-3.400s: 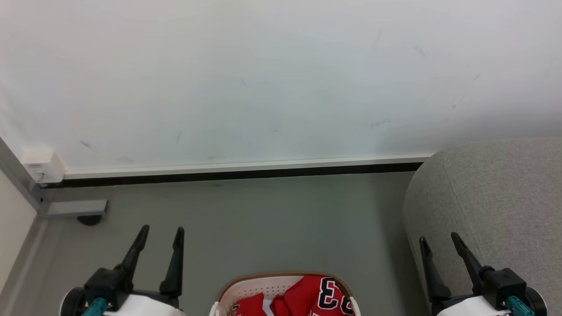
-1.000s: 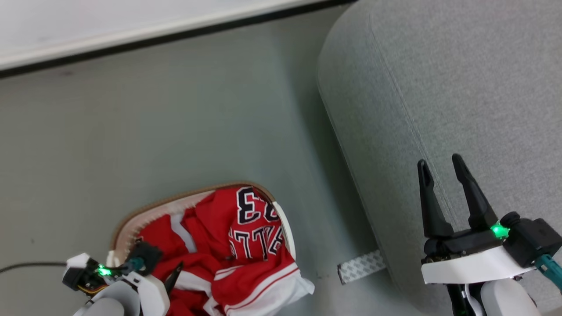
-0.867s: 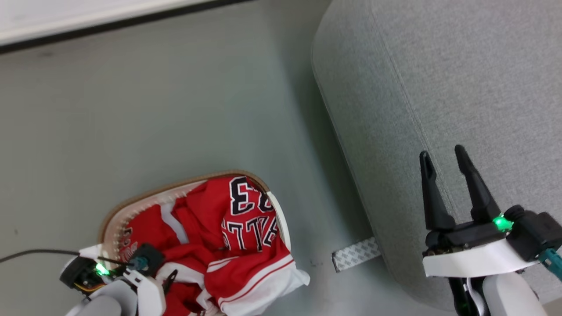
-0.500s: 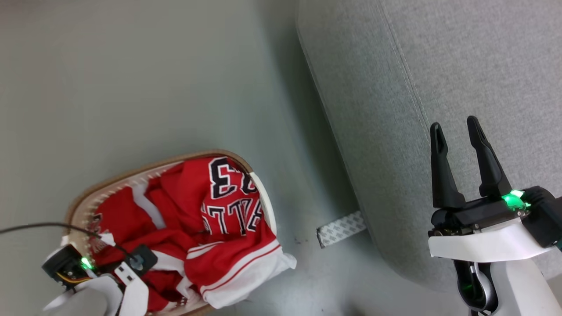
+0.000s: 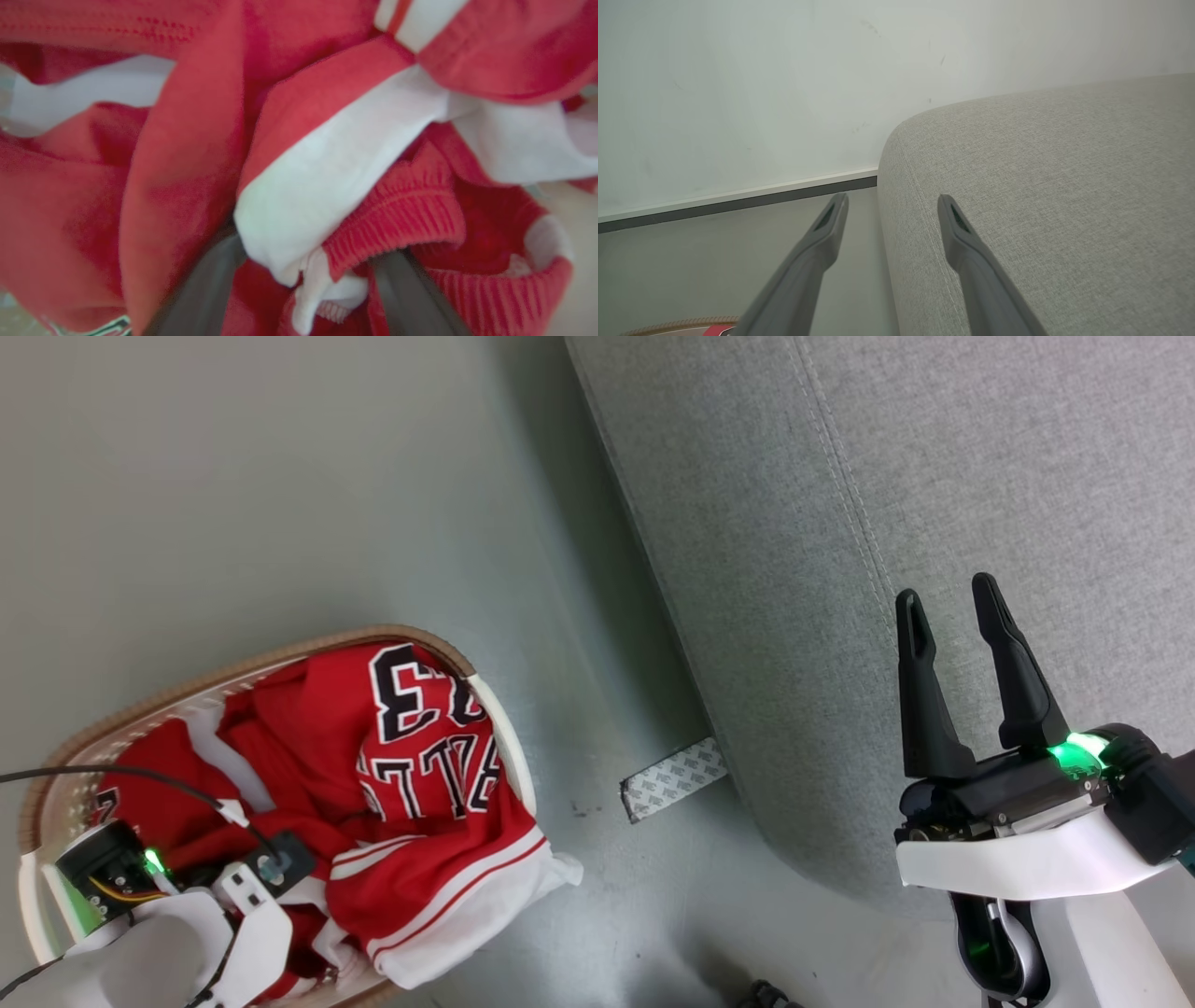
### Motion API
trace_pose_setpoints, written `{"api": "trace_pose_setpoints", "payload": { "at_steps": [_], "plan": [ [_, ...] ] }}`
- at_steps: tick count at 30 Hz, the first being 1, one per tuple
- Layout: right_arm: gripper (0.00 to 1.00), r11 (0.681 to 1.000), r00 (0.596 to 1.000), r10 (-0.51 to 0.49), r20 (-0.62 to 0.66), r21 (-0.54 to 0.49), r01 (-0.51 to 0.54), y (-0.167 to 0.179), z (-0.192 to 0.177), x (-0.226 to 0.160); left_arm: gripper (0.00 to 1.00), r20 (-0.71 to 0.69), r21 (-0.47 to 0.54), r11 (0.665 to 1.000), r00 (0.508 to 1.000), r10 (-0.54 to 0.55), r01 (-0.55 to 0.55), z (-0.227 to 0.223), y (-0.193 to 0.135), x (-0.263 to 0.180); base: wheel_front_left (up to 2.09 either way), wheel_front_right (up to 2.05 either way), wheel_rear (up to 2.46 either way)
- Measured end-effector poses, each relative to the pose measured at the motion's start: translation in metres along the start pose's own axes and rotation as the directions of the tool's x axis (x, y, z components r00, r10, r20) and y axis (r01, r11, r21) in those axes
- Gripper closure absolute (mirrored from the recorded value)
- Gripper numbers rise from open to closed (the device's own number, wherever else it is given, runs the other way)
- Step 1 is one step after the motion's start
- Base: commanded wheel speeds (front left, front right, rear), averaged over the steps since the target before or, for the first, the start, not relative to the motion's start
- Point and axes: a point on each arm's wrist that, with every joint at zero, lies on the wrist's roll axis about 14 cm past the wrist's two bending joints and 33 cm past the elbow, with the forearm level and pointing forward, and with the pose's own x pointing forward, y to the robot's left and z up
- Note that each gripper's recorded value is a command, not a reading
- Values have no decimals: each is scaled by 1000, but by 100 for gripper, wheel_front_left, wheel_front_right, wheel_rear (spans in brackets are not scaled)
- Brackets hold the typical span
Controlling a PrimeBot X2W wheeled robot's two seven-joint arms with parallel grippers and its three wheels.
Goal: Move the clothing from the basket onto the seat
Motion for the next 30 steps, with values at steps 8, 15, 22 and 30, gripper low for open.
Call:
{"api": "trace_pose_setpoints", "payload": {
  "at_steps": [8, 15, 22, 30],
  "plan": [
    [0, 1000, 1000, -7, -5, 2, 7, -2, 0, -2, 100, 25, -6, 1000, 1000, 5, -5, 11, 1, 0, 0, 0, 0],
    [0, 1000, 1000, 5, 18, 5, -6, 2, 9, -4, 100, 65, -53, 998, 997, 36, -33, 27, 3, -14, 0, 0, 0],
    [0, 999, 995, 46, 85, -20, -44, 13, 33, -4, 100, 194, -157, 985, 976, 100, -70, 65, -3, -50, 0, 0, 0],
    [0, 992, 986, 124, 115, -24, -122, 41, 44, -5, 100, 299, -309, 941, 926, 231, -135, 80, -1, -100, 0, 0, 0]
  ]
}}
